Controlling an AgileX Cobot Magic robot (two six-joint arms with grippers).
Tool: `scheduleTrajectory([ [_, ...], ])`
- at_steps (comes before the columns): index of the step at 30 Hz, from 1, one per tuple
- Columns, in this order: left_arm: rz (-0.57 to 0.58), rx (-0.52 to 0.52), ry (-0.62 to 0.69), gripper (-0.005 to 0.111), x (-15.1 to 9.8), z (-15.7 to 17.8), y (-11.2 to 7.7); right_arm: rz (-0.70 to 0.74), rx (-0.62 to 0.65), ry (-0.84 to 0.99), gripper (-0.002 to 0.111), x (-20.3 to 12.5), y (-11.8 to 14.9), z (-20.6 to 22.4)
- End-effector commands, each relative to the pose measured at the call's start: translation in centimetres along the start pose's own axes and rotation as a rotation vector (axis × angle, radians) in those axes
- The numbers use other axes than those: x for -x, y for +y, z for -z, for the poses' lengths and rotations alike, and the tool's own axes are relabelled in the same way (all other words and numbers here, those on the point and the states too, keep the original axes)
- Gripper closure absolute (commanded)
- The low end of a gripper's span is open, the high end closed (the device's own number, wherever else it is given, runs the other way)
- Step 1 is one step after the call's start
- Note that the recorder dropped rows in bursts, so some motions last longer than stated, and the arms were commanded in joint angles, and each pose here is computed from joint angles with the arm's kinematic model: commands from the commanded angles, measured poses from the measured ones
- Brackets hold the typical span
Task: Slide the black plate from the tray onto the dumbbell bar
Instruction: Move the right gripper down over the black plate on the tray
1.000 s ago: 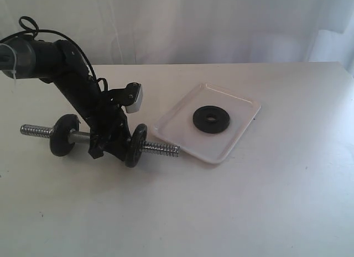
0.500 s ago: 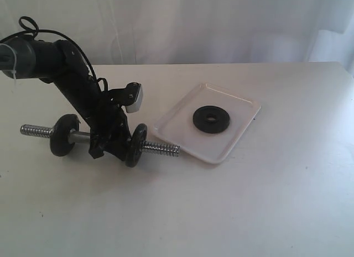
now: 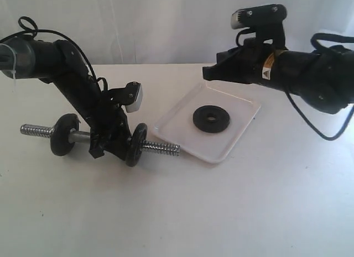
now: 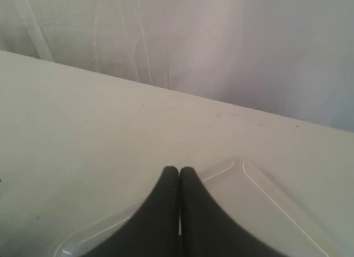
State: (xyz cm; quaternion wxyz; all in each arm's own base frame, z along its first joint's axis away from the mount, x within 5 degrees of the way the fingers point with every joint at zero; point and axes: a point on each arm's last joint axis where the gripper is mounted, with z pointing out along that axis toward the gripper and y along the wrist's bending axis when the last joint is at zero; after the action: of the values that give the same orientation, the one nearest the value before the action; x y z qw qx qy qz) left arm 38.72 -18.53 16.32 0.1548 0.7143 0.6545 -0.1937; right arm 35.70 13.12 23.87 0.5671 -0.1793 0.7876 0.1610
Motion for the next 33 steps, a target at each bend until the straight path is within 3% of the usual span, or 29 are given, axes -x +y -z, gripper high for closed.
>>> scheduleTrajectory([
  [1,0.021,-0.013,-0.051,0.107,0.7,0.2,-0.3,0.058,-0.029,0.085,0.108,-0.8,-0.2,-2.3],
  [12,0.037,-0.011,-0.081,0.107,1.0,0.2,-0.3,0.231,-0.220,0.464,0.108,-1.0,-1.2,-3.2],
  [18,0.037,-0.016,-0.081,0.107,1.0,0.2,-0.4,0.283,-0.207,0.527,0.108,-2.1,-0.9,-4.2],
  [26,0.040,-0.014,-0.087,0.107,1.0,0.2,-0.3,0.249,-0.217,0.619,0.108,-3.5,-1.3,-6.1],
  [33,0.044,-0.013,-0.094,0.107,1.1,0.2,-0.3,0.234,-0.131,0.626,0.108,-3.4,-0.5,-6.4],
])
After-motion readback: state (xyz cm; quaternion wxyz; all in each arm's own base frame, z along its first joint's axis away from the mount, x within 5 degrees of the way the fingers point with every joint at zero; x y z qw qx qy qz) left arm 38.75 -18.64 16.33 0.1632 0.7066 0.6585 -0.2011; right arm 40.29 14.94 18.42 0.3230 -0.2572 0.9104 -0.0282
